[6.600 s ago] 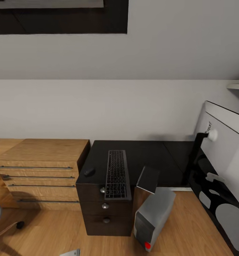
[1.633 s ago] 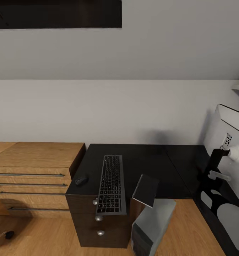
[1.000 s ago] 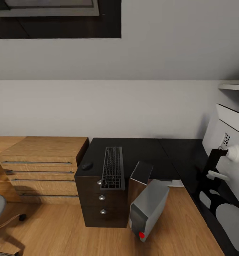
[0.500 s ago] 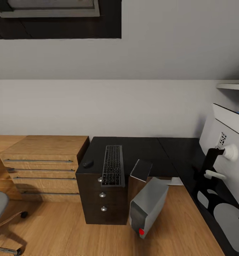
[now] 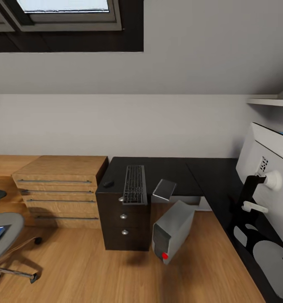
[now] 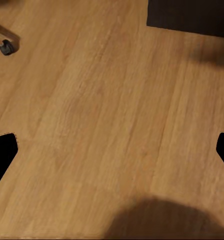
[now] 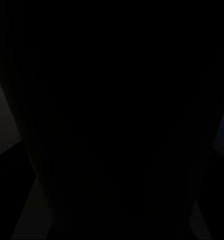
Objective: In the bedroom, organize the workspace by keeping the computer under the desk, ensuring the monitor is on the desk, placing the keyboard on the desk next to the monitor, placing the mouse on the desk next to the keyboard, moving the folder from the swivel chair onto the desk next to the mouse, stacking the notebook on top of the folder with the pen on top of the notebook, and positioning the swivel chair next to the desk.
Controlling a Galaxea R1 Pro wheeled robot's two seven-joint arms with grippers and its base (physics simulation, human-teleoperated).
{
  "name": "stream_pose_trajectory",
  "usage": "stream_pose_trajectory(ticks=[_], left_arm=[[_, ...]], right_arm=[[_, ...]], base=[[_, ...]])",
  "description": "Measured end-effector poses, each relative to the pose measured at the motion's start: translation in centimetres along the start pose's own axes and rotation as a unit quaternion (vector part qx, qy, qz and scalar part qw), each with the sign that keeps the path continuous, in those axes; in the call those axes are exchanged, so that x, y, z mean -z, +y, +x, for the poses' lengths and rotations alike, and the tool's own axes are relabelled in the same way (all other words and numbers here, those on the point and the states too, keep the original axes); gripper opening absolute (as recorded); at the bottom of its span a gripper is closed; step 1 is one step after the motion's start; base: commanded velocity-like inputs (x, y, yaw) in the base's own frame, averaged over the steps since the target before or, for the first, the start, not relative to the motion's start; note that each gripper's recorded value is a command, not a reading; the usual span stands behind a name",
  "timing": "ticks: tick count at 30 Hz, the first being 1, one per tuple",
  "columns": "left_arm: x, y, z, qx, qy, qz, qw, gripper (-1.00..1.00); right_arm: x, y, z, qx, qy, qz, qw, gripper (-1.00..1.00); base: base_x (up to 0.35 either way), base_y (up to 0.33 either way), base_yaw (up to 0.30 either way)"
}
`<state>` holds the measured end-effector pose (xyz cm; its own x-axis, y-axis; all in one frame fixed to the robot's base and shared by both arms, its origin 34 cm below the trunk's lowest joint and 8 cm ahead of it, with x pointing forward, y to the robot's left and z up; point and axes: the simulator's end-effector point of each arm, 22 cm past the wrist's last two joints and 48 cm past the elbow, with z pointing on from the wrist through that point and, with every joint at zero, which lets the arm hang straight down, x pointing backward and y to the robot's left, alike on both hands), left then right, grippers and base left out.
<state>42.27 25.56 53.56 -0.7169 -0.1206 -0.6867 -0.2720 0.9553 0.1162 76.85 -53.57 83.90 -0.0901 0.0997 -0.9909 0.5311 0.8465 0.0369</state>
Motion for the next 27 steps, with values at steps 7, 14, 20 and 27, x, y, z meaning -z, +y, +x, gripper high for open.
stream_pose_trajectory(ticks=[7, 14, 20, 27], left_arm=[[0.00, 0.01, 0.00, 0.000, 0.000, 0.000, 1.0000, 1.00], [0.00, 0.03, 0.05, 0.000, 0.000, 0.000, 1.0000, 1.00], [0.00, 0.02, 0.06, 0.000, 0.000, 0.000, 1.0000, 1.00], [0.00, 0.02, 0.06, 0.000, 0.000, 0.000, 1.0000, 1.00]], right_arm=[[0.01, 0.01, 0.01, 0.000, 0.000, 0.000, 1.0000, -1.00], [0.00, 0.03, 0.01, 0.000, 0.000, -0.001, 1.0000, -1.00], [0.01, 0.00, 0.02, 0.000, 0.000, 0.000, 1.0000, -1.00], [0.01, -0.01, 0.02, 0.000, 0.000, 0.000, 1.0000, -1.00]], base=[[-0.333, 0.000, 0.000], [-0.334, 0.000, 0.000], [-0.334, 0.000, 0.000], [-0.333, 0.000, 0.000]])
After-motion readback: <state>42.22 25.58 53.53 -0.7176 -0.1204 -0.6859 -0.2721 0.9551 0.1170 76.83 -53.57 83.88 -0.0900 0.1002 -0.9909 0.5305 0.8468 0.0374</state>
